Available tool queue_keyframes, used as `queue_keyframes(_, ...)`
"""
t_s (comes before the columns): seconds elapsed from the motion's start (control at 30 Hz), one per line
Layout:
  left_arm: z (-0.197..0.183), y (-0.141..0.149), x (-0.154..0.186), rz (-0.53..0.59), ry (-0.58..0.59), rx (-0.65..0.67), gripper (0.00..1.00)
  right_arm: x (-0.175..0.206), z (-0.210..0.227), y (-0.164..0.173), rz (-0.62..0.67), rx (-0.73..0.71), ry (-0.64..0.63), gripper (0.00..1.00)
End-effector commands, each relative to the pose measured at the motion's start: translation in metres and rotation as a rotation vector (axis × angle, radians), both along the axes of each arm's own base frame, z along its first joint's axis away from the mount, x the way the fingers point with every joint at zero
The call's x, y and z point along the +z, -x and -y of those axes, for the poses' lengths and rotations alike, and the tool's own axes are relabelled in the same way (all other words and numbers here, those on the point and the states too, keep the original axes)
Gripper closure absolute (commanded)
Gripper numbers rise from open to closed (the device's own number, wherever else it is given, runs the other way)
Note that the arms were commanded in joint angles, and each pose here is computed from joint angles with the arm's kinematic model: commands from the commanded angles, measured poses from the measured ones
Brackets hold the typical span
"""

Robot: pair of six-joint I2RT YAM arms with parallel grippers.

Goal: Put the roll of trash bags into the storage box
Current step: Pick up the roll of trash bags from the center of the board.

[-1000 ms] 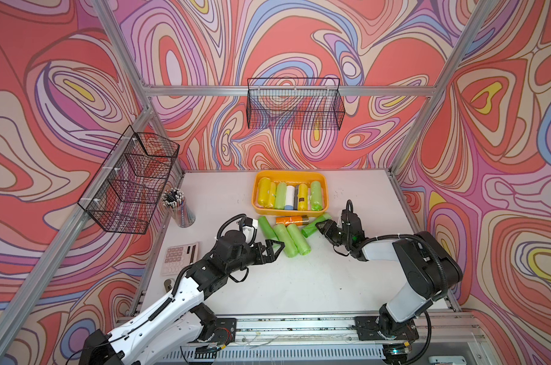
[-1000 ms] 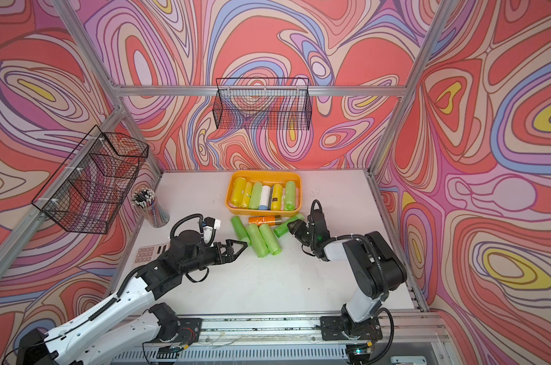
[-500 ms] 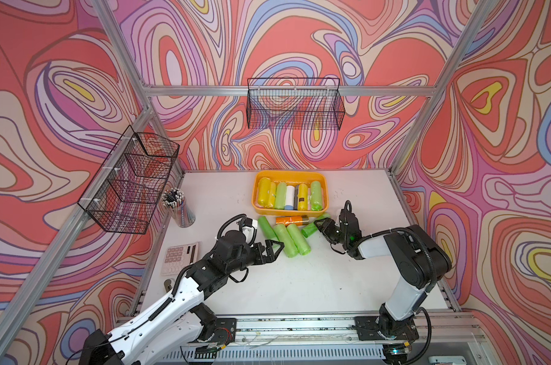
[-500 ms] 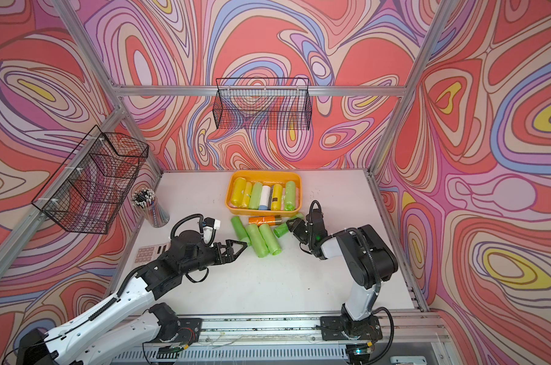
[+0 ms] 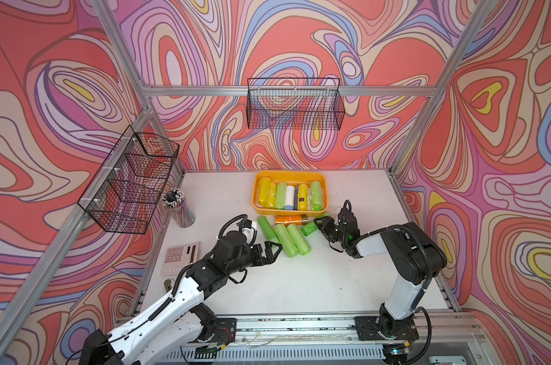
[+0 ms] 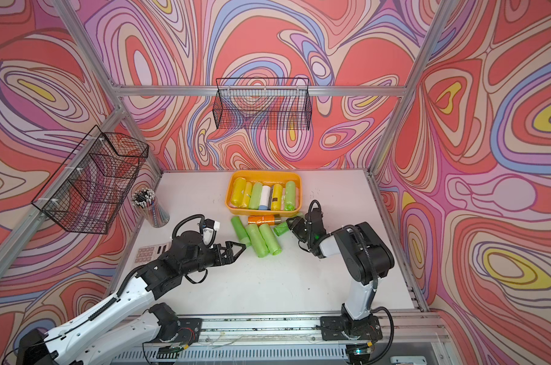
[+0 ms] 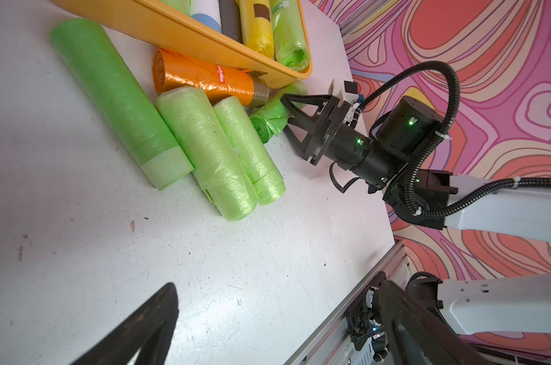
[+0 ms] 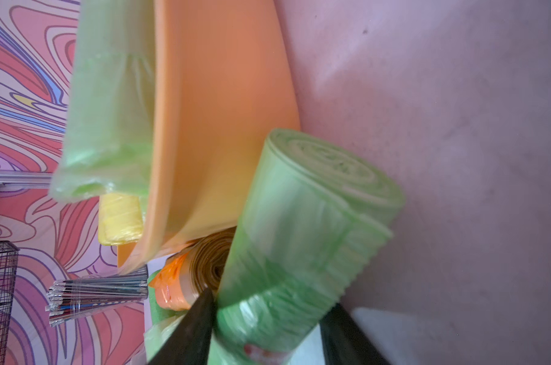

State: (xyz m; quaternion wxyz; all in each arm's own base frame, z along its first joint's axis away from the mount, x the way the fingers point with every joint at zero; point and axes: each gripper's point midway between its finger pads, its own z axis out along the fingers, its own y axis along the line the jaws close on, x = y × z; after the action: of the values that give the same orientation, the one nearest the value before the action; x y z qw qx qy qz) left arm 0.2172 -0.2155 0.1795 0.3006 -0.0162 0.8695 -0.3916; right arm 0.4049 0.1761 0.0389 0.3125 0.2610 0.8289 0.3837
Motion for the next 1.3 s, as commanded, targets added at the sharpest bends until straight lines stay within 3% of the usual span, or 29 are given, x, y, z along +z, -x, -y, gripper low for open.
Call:
queue_keyframes(0.0, -0.005, 0.0, 0.007, 0.015, -0.022, 0.013, 0.0, -0.038, 0.015, 0.019, -0.134, -0.04, 0.07, 0.48)
queue_keyframes(0.37, -0.008, 0.002, 0.004, -0.008, -0.053, 0.017, 0.0, -0.042, 0.015, 0.021, -0.168, -0.019, 0.106, 0.53)
queue_keyframes(0.53, -0.016, 0.005, 0.006, 0.001, -0.069, 0.033, 0.0, -0.043, 0.014, 0.027, -0.183, -0.01, 0.095, 0.64)
queue_keyframes(0.7, -0.021, 0.005, 0.007, 0.011, -0.081, 0.051, 0.0, -0.044, 0.021, 0.033, -0.205, -0.007, 0.146, 0.62)
queue_keyframes(0.87, -0.02, 0.004, 0.004, 0.0, -0.092, 0.048, 0.0, -0.05, 0.026, 0.049, -0.232, -0.002, 0.162, 0.67)
queue_keyframes(1.27, -0.011, 0.002, -0.001, -0.015, -0.082, 0.018, 0.0, -0.026, 0.054, 0.07, -0.211, -0.044, 0.286, 0.68)
